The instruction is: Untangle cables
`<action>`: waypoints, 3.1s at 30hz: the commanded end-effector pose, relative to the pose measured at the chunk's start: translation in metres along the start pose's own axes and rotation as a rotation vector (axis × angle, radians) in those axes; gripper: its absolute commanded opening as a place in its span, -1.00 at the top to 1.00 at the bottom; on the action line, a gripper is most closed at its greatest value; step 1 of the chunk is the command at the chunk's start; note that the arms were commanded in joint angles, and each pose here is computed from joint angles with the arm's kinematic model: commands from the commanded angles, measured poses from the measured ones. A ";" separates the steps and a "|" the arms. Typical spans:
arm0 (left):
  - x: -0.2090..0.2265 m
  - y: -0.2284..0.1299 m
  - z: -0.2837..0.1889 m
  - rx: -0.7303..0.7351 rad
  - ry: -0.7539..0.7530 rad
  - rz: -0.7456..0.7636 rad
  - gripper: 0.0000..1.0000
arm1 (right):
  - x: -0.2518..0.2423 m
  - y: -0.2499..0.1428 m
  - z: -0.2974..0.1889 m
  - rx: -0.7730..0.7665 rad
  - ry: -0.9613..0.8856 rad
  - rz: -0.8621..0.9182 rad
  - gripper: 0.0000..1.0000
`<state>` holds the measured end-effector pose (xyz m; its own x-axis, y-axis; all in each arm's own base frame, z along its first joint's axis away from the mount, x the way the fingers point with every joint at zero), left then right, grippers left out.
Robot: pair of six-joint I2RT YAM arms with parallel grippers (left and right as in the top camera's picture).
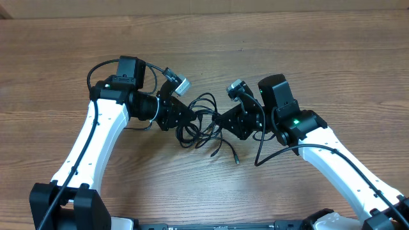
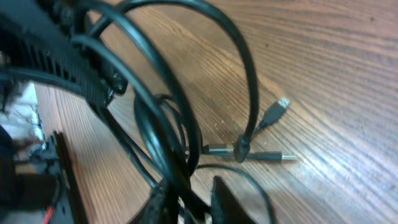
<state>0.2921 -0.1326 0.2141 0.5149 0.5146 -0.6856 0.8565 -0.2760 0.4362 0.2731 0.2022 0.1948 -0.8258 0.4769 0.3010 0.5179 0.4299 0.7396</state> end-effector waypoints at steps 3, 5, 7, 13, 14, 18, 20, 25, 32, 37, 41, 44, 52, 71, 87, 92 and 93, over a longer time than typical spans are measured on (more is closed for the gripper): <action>-0.012 0.010 -0.006 -0.041 -0.037 0.063 0.91 | 0.003 0.008 -0.002 -0.023 0.025 -0.017 0.88; -0.012 0.011 -0.006 -0.045 -0.035 0.060 0.92 | 0.003 0.008 -0.002 -0.023 0.025 -0.017 0.89; -0.011 0.013 -0.006 -0.053 -0.033 0.049 0.91 | 0.003 0.008 -0.002 -0.023 0.025 -0.017 0.90; -0.004 0.023 -0.007 -0.093 0.020 -0.047 0.91 | 0.003 0.006 -0.002 -0.017 0.027 -0.013 0.90; -0.001 0.025 -0.007 -0.100 0.046 -0.077 0.91 | 0.003 0.006 -0.002 -0.016 0.027 -0.011 0.90; 0.023 0.032 -0.012 -0.157 0.245 -0.295 0.92 | 0.004 0.005 -0.002 -0.010 0.028 -0.006 0.91; 0.041 0.031 -0.018 -0.211 0.395 -0.477 0.91 | 0.004 0.005 -0.002 -0.010 0.028 -0.007 0.91; 0.063 0.022 -0.031 -0.321 0.605 -0.791 0.91 | 0.004 0.004 -0.002 -0.008 0.028 -0.005 0.91; 0.069 0.016 -0.036 -0.399 0.663 -1.008 0.92 | 0.004 0.005 -0.002 -0.008 0.028 -0.006 0.91; 0.069 0.012 -0.035 -0.419 0.655 -1.109 0.91 | 0.004 0.004 -0.002 -0.008 0.028 -0.005 0.91; 0.068 0.010 -0.035 -0.409 0.658 -1.125 0.85 | 0.004 0.004 -0.002 -0.008 0.028 -0.005 0.91; 0.067 0.010 -0.034 -0.373 0.660 -1.049 0.86 | 0.004 0.004 -0.002 -0.008 0.028 -0.005 0.91; 0.052 0.016 -0.023 -0.206 0.523 -0.657 0.92 | 0.001 0.004 -0.002 -0.002 0.001 -0.006 -0.67; 0.006 0.010 -0.007 -0.026 0.118 -0.044 0.92 | -0.021 0.000 -0.004 0.036 -0.194 -0.007 -1.00; -0.017 0.013 -0.006 -0.061 -0.080 0.110 0.91 | -0.021 -0.002 -0.004 0.044 -0.187 -0.002 -0.10; -0.016 0.013 -0.007 -0.064 -0.078 0.104 0.92 | -0.021 -0.002 -0.004 0.044 -0.187 -0.002 0.76; -0.016 0.014 -0.007 -0.066 -0.078 0.101 0.92 | -0.021 -0.002 -0.004 0.044 -0.187 -0.002 0.86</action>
<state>0.2940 -0.1372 0.2191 0.5584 0.4678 -0.6851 0.8288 -0.2796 0.4846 0.2835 0.1889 0.1842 -0.7760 0.5997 0.1953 0.5383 0.4685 0.7005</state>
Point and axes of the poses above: each gripper's point midway between its finger pads, its own z axis out along the fingers, its own x axis along the line the jaws close on, y = z × x, the point moved 6 cm from there along -z, back along the fingers, and after that the axes turned 13 degrees about -z, right-handed, at the moved point
